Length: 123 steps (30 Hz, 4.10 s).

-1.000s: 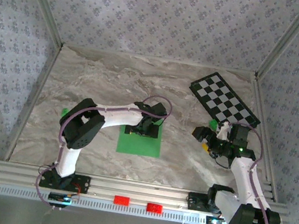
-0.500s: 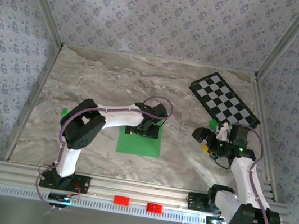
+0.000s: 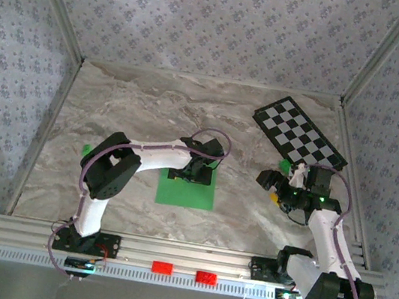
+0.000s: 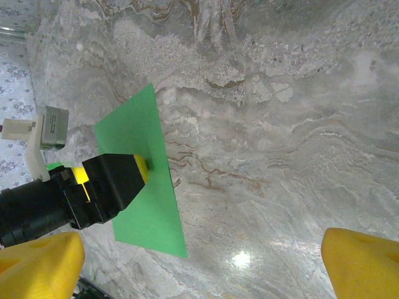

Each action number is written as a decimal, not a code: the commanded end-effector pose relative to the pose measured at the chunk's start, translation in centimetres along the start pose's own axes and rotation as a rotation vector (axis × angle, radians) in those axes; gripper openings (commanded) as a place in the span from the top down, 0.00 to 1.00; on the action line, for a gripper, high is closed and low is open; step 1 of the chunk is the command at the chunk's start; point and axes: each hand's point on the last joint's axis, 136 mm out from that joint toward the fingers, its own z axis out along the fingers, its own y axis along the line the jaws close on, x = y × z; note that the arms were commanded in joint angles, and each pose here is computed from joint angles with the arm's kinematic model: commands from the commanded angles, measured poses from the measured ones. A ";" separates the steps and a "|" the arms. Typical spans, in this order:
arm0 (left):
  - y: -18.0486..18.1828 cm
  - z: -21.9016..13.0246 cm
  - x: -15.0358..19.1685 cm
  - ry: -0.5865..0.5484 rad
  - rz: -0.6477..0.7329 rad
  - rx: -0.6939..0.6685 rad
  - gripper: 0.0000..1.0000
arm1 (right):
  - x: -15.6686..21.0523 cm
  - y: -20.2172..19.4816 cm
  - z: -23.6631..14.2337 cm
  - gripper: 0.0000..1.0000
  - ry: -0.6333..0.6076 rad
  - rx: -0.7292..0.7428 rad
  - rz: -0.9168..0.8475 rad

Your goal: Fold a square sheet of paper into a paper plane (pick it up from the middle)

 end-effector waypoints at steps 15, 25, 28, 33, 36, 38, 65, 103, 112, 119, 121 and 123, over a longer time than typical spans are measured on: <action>2.5 2.3 3.1 0.084 0.076 -0.121 0.08 | -0.4 0.8 -0.8 0.00 -0.009 -0.009 -0.014; 2.4 1.9 2.9 0.072 0.081 -0.119 0.12 | -0.4 0.9 -0.8 0.00 -0.010 -0.009 -0.015; 2.5 1.8 2.8 0.066 0.079 -0.118 0.13 | -0.4 0.9 -0.8 0.00 -0.007 -0.014 -0.015; 2.3 1.7 2.7 0.060 0.077 -0.112 0.14 | -0.4 0.9 -0.8 0.00 -0.007 -0.011 -0.014; 2.1 1.6 2.6 0.055 0.081 -0.103 0.17 | -0.4 1.0 -0.9 0.00 -0.002 -0.005 -0.015; 1.8 1.5 2.5 0.053 0.080 -0.096 0.17 | -0.4 1.1 -1.1 0.00 0.001 -0.003 -0.023; 1.9 -0.6 1.2 0.021 0.053 -0.080 0.10 | -0.2 0.9 -0.9 0.00 -0.005 -0.014 -0.018; 0.2 -2.2 0.1 -0.071 0.085 0.004 0.54 | -0.9 1.5 -1.2 0.00 -0.025 -0.019 -0.010; -4.2 -7.5 -2.9 -0.162 0.037 0.307 0.66 | -0.9 1.2 -1.4 0.00 -0.024 -0.002 0.023; -7.8 -12.0 -4.3 -0.138 -0.016 0.691 0.68 | -2.1 1.3 -1.9 0.00 -0.067 0.008 0.046; -8.0 -12.3 -4.5 -0.110 -0.045 0.757 0.68 | -2.7 1.5 -1.9 0.00 -0.091 0.002 0.038; -7.8 -11.8 -4.5 -0.092 -0.069 0.777 0.68 | -3.2 1.9 -2.0 0.00 -0.103 -0.015 0.037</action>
